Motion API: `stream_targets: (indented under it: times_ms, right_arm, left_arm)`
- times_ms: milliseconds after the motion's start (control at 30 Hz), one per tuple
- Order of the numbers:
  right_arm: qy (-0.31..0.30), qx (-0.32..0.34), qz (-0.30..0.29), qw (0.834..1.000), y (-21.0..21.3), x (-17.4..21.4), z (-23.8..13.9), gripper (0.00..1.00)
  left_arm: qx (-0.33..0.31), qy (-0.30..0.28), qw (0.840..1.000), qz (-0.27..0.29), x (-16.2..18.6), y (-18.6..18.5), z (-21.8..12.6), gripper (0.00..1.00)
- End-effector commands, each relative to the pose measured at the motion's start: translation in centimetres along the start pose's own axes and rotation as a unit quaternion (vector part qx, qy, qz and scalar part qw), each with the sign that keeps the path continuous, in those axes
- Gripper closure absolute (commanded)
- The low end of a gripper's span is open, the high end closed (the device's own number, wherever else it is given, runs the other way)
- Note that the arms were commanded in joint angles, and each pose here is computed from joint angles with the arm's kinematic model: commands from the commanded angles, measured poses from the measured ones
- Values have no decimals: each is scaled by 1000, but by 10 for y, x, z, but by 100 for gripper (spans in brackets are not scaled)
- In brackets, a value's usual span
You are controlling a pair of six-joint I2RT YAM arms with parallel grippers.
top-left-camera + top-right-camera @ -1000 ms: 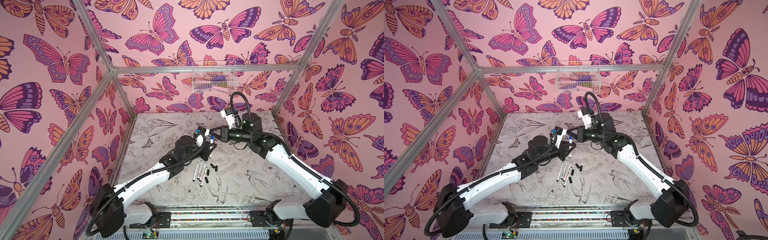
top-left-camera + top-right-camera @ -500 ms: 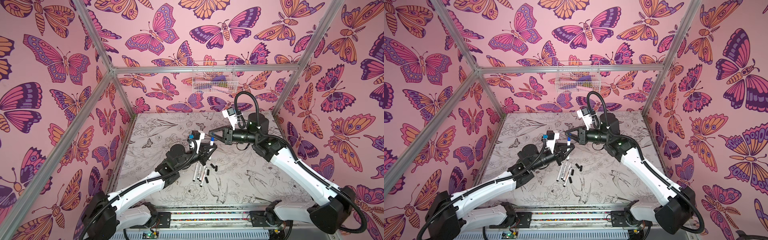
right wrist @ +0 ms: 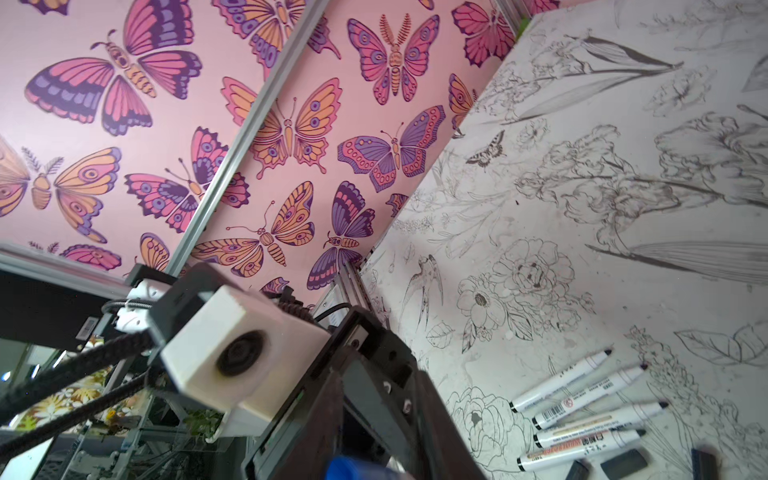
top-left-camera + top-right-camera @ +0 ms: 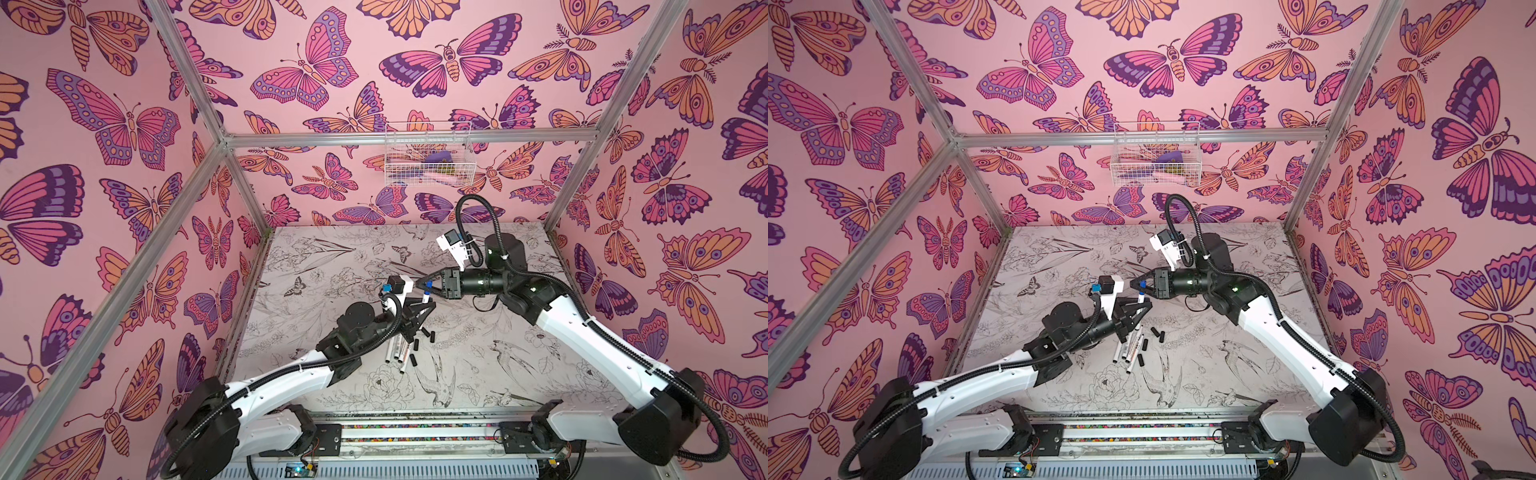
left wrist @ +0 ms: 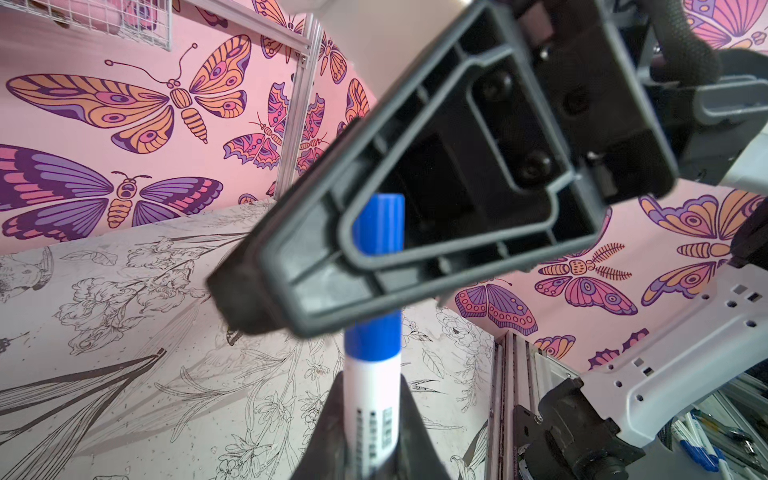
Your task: Insert the pens into the pen caps
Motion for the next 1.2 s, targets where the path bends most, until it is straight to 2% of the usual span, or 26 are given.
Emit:
stream_targets:
  times_ms: [0,67,133,300,400,500,633,667,733,833,1033,1167]
  right_arm:
    - [-1,40,30,999,-15,2,-1,49]
    - [-25,44,25,998,-12,-3,-7,40]
    - [-53,49,21,997,-10,-8,-15,35]
    - [-132,85,18,987,-15,-16,-40,34]
    - [-174,130,24,976,-24,-17,-54,35]
    - [-183,169,30,968,-33,-13,-59,35]
    - [-171,177,46,968,-43,-7,-55,37]
    - [-170,177,50,968,-45,-6,-55,37]
    - [-164,176,52,969,-47,-6,-52,38]
    - [-161,178,52,969,-48,-5,-52,38]
    - [-159,185,48,969,-48,-3,-54,39]
    - [-159,191,47,967,-50,0,-56,39]
  left_arm:
    - [-2,-68,997,23,-9,1,0,100]
    - [-14,-54,998,14,4,5,0,100]
    - [-27,-45,999,3,15,9,-1,100]
    - [-83,-19,996,-29,35,29,-11,100]
    - [-157,13,984,-85,50,61,-22,100]
    - [-241,106,954,-142,79,97,-31,100]
    - [-295,245,912,-148,99,126,-33,100]
    - [-299,268,905,-139,101,130,-30,100]
    - [-319,300,890,-130,105,139,-28,100]
    - [-321,336,875,-131,117,153,-27,100]
    - [-376,399,817,-178,147,184,-40,100]
    - [-401,428,788,-189,158,195,-46,100]
Point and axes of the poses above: each gripper's point midway between its finger pads, its own z axis out along the fingers, its own y axis along the line the jaws close on, x = y × z, the point moved 8 cm from there along -z, back along the fingers, and after that the axes turned 12 degrees about z, right-handed, at the moved point
